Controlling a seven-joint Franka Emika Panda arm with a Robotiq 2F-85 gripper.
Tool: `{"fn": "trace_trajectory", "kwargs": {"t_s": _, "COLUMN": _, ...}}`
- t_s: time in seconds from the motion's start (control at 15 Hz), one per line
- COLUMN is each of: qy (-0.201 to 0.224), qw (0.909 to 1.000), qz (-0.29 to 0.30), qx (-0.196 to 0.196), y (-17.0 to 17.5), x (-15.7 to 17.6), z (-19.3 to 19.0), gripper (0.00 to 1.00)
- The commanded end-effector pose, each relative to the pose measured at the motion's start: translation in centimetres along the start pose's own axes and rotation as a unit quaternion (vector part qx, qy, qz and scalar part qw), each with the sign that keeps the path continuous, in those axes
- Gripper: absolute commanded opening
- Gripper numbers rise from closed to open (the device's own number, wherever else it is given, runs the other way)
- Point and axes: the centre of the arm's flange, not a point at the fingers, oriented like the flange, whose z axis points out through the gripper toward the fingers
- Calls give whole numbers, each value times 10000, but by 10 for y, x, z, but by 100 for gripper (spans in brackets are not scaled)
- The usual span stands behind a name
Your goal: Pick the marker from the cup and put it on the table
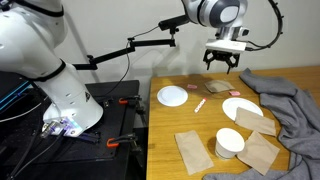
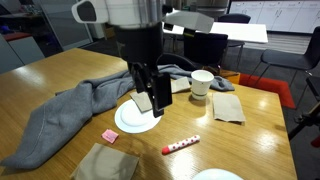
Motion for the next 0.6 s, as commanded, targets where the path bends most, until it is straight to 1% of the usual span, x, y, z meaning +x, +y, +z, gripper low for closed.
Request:
{"fn": "trace_trajectory", "kwargs": {"t_s": 0.0, "qy": 136, "qw": 9996, "qz": 6, "qx": -262, "y": -29, "x": -22, "z": -45, "gripper": 100}}
{"fn": "trace_trajectory", "kwargs": {"t_s": 0.53, "qy": 269, "qw": 9979, "qz": -21, "qx": -587, "y": -65, "x": -48, "z": -103, "gripper": 100}}
